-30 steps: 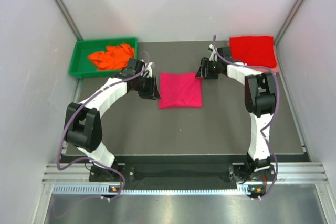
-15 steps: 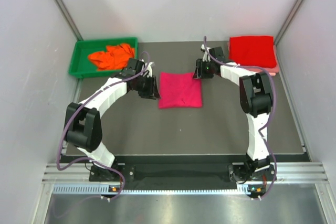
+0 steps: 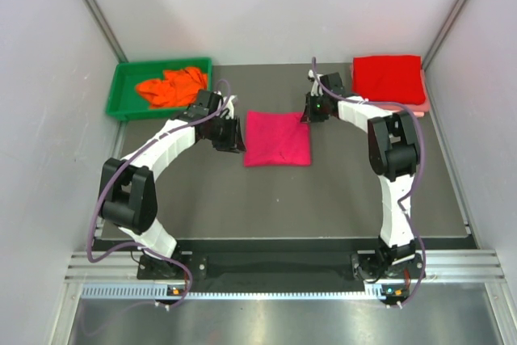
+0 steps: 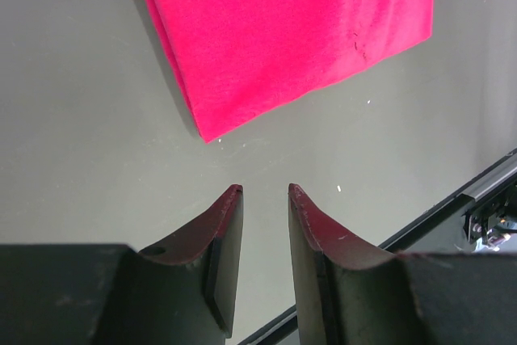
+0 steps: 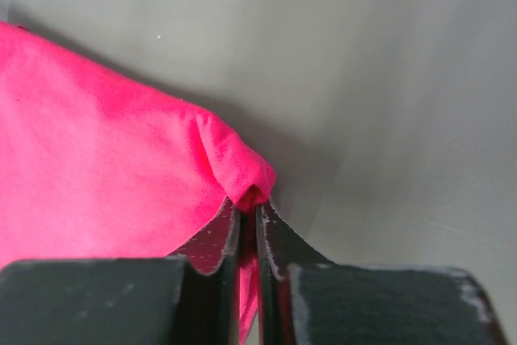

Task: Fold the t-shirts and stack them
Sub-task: Neatly place the folded tshirt to the corner

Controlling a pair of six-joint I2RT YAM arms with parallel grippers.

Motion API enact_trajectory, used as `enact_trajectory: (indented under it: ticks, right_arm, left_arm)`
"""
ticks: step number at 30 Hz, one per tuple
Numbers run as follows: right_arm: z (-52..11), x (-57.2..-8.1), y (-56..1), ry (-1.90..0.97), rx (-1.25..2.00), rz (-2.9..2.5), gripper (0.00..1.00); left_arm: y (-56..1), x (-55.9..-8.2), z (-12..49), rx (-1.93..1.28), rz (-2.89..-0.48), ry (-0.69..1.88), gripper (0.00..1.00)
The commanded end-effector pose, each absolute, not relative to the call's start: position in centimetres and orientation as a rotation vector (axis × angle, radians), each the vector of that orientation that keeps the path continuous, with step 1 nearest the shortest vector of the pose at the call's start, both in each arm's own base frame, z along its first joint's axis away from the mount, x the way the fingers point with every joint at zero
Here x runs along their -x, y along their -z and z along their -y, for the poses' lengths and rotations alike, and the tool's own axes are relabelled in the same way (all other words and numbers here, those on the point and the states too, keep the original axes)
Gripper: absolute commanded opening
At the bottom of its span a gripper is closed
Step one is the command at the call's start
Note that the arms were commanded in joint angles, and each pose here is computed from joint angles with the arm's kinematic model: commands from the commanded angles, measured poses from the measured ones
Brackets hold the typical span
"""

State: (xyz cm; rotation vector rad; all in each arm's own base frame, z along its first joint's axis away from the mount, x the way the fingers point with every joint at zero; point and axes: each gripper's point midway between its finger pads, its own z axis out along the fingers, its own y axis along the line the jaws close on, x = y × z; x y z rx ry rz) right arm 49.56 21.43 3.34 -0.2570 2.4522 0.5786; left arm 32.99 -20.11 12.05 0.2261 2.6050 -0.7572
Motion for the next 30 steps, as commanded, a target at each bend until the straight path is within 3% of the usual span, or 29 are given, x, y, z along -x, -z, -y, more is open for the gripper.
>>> enact_trajectory:
  ticks: [1,11,30]
  right_arm:
    - [-22.2,-49.4,-6.8,-0.59,0.307,-2.403,0.0]
    - [-20.8,-50.4,-15.4,-0.452,0.354,-2.207,0.0]
    - [-14.3,-51.4,-25.0,-0.017,0.42,-2.104,0.0]
  left_arm:
    - [-13.1,-33.2,20.0,-0.254,-2.552,0.753,0.34]
    - [-12.8,-33.2,20.1,-0.25,-2.557,0.755,0.34]
    - [-12.5,-33.0,19.9,-0.251,-2.567,0.744,0.34]
